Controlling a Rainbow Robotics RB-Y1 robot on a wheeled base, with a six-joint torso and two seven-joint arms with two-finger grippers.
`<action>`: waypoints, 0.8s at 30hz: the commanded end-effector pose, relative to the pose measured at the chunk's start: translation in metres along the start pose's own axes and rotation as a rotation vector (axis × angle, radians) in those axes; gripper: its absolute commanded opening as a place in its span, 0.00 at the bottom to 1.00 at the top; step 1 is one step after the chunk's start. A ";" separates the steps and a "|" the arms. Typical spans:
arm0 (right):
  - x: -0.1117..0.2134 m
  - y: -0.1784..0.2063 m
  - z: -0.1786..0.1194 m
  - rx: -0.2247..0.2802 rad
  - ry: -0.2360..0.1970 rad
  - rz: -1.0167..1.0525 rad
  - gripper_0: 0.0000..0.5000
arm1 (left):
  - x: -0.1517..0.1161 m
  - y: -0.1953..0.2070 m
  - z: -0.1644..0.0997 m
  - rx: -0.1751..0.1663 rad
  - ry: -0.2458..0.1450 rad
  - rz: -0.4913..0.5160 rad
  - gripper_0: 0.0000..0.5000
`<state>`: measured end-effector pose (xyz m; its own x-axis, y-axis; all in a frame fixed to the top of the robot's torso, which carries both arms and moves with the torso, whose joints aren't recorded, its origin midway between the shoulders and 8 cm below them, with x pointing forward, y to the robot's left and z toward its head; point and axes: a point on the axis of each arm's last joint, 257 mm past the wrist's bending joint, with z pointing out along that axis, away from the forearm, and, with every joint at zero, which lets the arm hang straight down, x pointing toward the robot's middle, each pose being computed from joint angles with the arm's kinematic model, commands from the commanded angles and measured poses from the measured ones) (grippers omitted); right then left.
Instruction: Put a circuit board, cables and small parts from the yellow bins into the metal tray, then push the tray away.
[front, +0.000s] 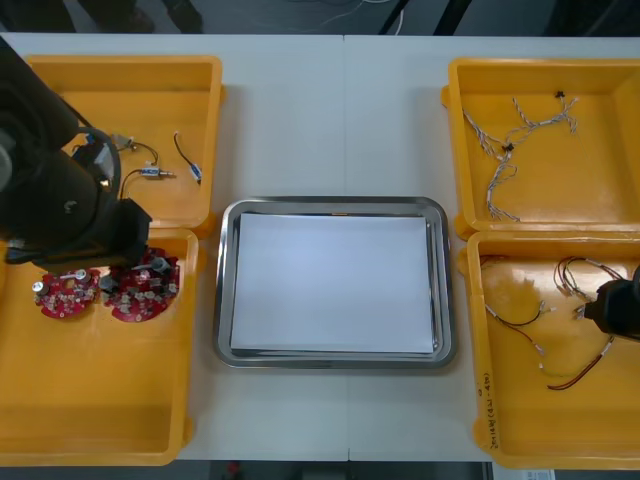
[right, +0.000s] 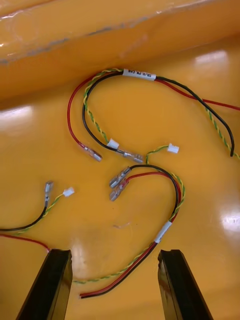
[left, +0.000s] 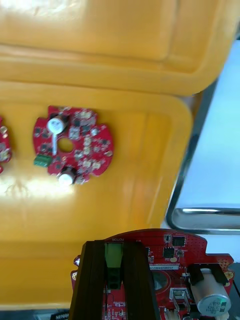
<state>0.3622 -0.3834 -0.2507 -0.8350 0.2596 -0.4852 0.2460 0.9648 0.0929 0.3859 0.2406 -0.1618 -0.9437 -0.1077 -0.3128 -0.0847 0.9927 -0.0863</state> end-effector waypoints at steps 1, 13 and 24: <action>-0.024 -0.016 -0.021 0.010 -0.054 0.051 1.00 | -0.013 -0.056 -0.002 0.070 -0.053 0.049 0.00; -0.037 -0.042 -0.036 0.079 -0.076 0.134 1.00 | -0.018 -0.132 0.027 0.141 -0.094 0.142 0.00; -0.027 -0.042 -0.024 0.060 -0.036 0.355 1.00 | 0.003 -0.144 0.061 0.096 -0.101 0.199 0.00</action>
<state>0.3586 -0.4187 -0.2301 -0.7131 0.5300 -0.4590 0.5038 0.8426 0.1902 0.4105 0.1148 -0.2164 -0.9113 0.1161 -0.3949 0.1566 0.9851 -0.0716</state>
